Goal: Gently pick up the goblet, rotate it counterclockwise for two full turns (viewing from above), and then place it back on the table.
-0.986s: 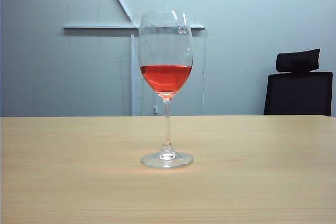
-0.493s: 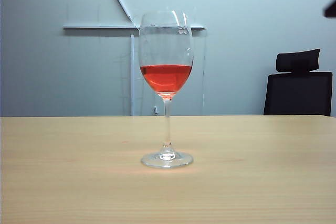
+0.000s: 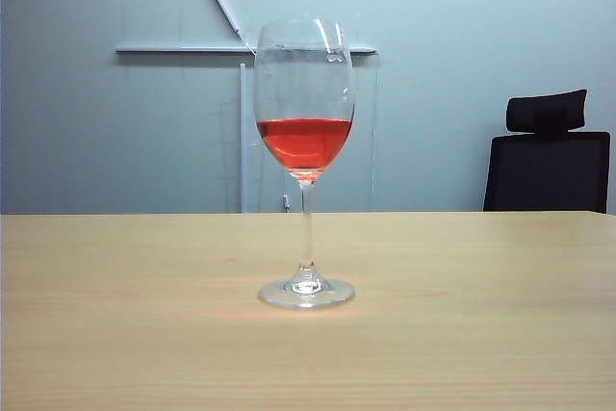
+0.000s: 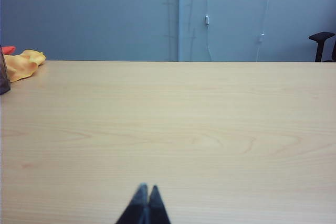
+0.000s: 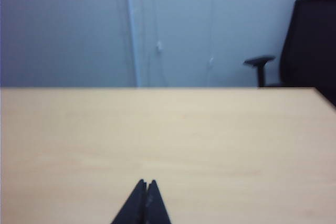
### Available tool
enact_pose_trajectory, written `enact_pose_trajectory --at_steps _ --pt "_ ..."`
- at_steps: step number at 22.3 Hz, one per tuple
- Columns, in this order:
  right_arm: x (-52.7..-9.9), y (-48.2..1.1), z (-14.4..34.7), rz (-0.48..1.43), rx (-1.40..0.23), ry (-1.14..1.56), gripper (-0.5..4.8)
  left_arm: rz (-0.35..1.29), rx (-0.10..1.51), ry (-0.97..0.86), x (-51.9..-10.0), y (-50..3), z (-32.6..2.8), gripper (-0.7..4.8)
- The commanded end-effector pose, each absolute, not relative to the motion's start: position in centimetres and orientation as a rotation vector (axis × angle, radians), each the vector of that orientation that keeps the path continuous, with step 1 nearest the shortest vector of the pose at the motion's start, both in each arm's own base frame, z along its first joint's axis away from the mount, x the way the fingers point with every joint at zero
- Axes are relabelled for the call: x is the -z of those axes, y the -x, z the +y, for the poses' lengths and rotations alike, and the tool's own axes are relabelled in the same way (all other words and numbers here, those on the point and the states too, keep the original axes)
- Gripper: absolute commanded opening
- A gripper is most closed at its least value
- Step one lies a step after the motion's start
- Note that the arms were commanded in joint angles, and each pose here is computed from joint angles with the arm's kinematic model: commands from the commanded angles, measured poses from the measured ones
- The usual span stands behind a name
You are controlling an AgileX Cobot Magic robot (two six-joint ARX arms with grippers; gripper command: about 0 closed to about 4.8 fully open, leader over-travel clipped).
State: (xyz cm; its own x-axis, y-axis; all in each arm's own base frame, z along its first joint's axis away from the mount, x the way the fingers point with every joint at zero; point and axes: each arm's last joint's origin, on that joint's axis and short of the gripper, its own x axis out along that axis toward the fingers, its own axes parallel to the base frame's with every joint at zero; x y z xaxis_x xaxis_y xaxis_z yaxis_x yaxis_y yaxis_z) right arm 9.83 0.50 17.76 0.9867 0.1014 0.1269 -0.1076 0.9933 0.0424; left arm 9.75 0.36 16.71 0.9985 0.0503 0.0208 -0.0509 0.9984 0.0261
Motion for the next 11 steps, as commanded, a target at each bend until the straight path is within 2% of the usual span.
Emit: enact_pose_trajectory --at_steps 1,11 --pt "-17.71 -9.66 0.13 -0.138 -0.072 -0.05 -0.06 -0.033 -0.053 -0.027 -16.9 -9.74 0.36 -0.05" --pt "-17.63 -9.67 -0.34 -0.131 -0.017 -0.046 -0.05 -0.033 -0.053 -0.027 -16.91 -9.74 0.36 -0.05"
